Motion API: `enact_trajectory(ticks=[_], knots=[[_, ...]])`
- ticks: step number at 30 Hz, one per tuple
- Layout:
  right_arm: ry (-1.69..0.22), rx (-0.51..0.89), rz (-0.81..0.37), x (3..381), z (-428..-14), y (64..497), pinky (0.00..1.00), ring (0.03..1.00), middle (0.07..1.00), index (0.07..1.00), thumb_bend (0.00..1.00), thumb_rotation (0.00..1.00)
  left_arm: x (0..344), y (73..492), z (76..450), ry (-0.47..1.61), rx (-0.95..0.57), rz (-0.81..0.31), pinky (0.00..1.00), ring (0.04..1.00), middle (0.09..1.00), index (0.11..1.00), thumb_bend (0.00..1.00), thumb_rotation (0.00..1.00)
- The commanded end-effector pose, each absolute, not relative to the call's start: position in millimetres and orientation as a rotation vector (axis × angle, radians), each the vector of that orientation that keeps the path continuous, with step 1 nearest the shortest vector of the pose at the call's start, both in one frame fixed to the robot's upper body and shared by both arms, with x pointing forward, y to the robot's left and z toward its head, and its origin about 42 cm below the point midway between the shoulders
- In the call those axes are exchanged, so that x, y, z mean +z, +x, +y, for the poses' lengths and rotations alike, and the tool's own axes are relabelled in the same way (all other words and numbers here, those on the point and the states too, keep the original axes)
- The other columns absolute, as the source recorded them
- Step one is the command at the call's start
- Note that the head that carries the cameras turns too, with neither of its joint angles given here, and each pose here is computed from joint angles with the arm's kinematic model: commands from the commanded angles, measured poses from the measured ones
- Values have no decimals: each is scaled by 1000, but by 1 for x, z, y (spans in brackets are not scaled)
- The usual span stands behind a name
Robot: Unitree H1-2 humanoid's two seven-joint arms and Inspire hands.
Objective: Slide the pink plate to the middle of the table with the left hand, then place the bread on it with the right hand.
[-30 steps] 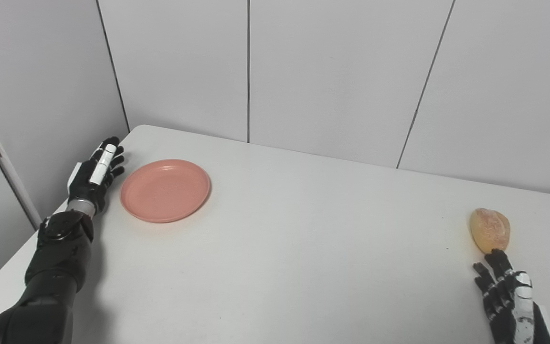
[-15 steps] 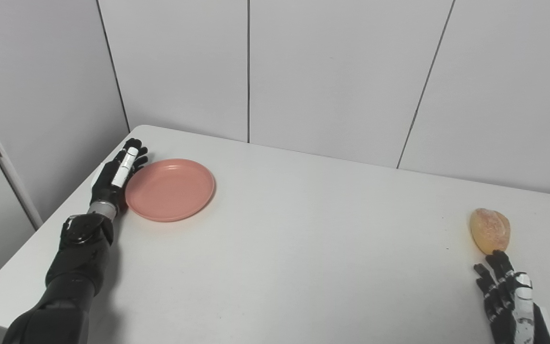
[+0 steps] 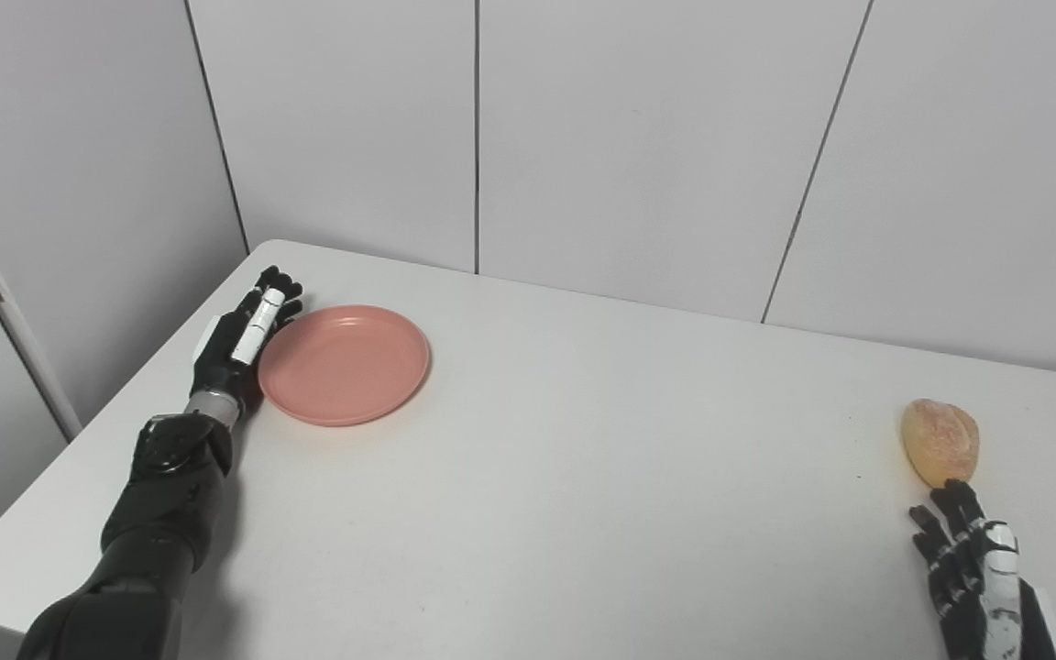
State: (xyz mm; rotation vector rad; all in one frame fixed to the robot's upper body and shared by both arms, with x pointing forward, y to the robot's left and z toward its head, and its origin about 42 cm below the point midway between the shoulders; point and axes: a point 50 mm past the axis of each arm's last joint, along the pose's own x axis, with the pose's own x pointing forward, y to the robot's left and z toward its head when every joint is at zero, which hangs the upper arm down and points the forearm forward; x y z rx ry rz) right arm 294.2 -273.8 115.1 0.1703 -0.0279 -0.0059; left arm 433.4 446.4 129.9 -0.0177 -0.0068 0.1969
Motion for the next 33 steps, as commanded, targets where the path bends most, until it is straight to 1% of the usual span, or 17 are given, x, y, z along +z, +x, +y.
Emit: enact_trajectory(ticks=[1,4,6,7,9,11,15,18,23,26,30,33], knots=[[185,6,-1,115,-269,293,987,927,956,930,755,931,157,452,438,-9,136,-76,912,908,892,951,791,711],[179,9,0,115,-268,293,995,929,958,933,749,941,156,454,433,-10,119,-80,912,906,894,944,793,708],[178,8,1,116,-267,292,996,931,958,933,749,943,156,455,429,-13,100,-86,918,911,895,949,831,707],[179,8,1,116,-267,292,998,930,955,929,750,937,156,455,427,-15,92,-90,915,908,893,947,884,690],[179,7,2,117,-267,291,996,929,955,930,744,941,156,456,422,-24,77,-94,912,906,890,944,909,673],[179,8,2,117,-266,291,993,928,955,931,742,940,155,458,416,-21,63,-95,904,899,883,946,866,673],[174,11,-1,118,-264,291,994,927,957,936,741,947,153,461,401,-17,38,-89,902,894,880,945,842,673],[176,9,2,118,-263,291,989,920,955,935,747,949,152,462,392,-22,19,-87,879,880,872,937,826,669],[167,8,-2,118,-261,291,980,914,945,924,753,942,151,465,370,-36,-40,-78,863,872,865,934,864,644],[171,10,-6,119,-259,291,977,915,947,929,746,939,149,467,359,-31,-70,-74,858,872,866,930,864,647],[174,12,-8,119,-257,291,976,919,947,930,741,936,148,470,346,-21,-98,-71,857,873,876,937,888,651],[166,14,-9,119,-256,291,971,913,941,926,745,940,144,472,334,-24,-117,-64,853,872,874,937,857,654]])
